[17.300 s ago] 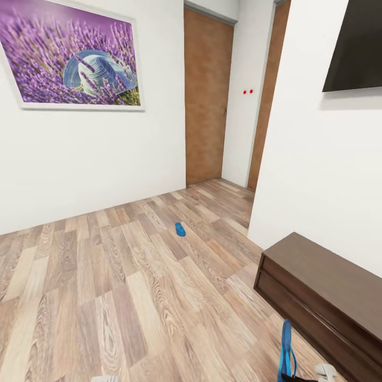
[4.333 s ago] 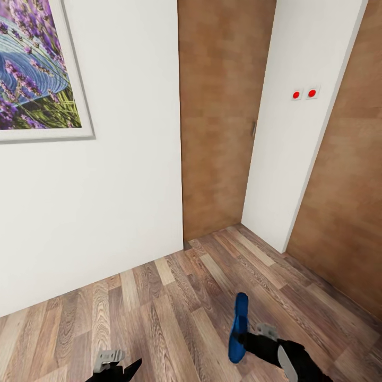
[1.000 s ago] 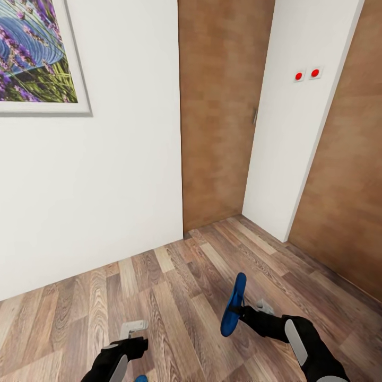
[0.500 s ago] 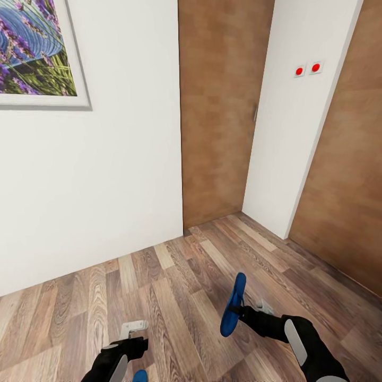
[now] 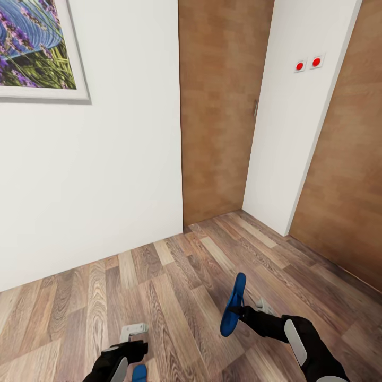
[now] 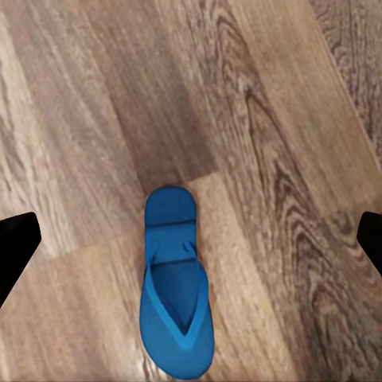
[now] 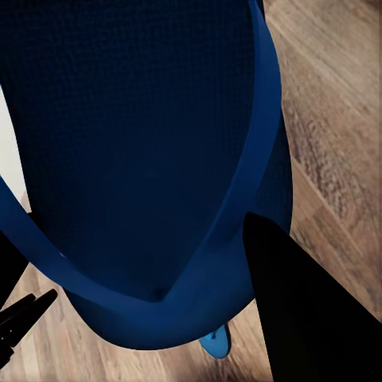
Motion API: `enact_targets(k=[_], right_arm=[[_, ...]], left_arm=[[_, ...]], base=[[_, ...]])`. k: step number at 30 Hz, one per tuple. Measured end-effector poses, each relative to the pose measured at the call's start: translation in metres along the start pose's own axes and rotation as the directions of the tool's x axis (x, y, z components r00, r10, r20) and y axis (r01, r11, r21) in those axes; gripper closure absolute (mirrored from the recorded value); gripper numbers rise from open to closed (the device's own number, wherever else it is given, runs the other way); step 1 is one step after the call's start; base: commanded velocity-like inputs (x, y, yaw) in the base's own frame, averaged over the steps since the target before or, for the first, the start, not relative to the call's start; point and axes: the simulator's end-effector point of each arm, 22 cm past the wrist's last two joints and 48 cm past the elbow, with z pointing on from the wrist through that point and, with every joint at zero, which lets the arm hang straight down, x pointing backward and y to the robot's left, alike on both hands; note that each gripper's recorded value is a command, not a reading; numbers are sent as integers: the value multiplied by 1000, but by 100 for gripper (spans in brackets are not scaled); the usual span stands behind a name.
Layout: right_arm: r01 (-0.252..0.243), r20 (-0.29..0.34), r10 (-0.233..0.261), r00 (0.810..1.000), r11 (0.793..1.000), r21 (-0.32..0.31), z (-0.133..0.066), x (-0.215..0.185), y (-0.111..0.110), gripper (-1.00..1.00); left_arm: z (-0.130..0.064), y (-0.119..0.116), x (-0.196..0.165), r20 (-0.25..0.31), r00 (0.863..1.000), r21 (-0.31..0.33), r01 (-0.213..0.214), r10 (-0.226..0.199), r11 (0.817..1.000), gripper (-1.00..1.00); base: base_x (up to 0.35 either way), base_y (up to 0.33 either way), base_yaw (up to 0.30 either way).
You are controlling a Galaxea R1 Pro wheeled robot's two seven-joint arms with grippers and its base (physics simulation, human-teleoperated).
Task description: In the bedroom, move the book from the bed onto either nightstand, and place the two sandals side by side next to the bed.
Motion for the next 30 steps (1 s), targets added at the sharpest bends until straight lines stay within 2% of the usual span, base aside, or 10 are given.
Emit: enact_targets(k=[6, 30], right_arm=[[1, 0, -1, 1000, 1000, 0, 6, 7, -10, 100], [-56, -70, 59, 996, 997, 45, 31, 38, -47, 100]], left_arm=[[10, 1, 10, 0, 1000, 0, 0, 0, 1000, -100], [35, 6, 51, -98, 995, -13, 4, -5, 1000, -100]], base=[[0, 0, 0], [0, 0, 0]])
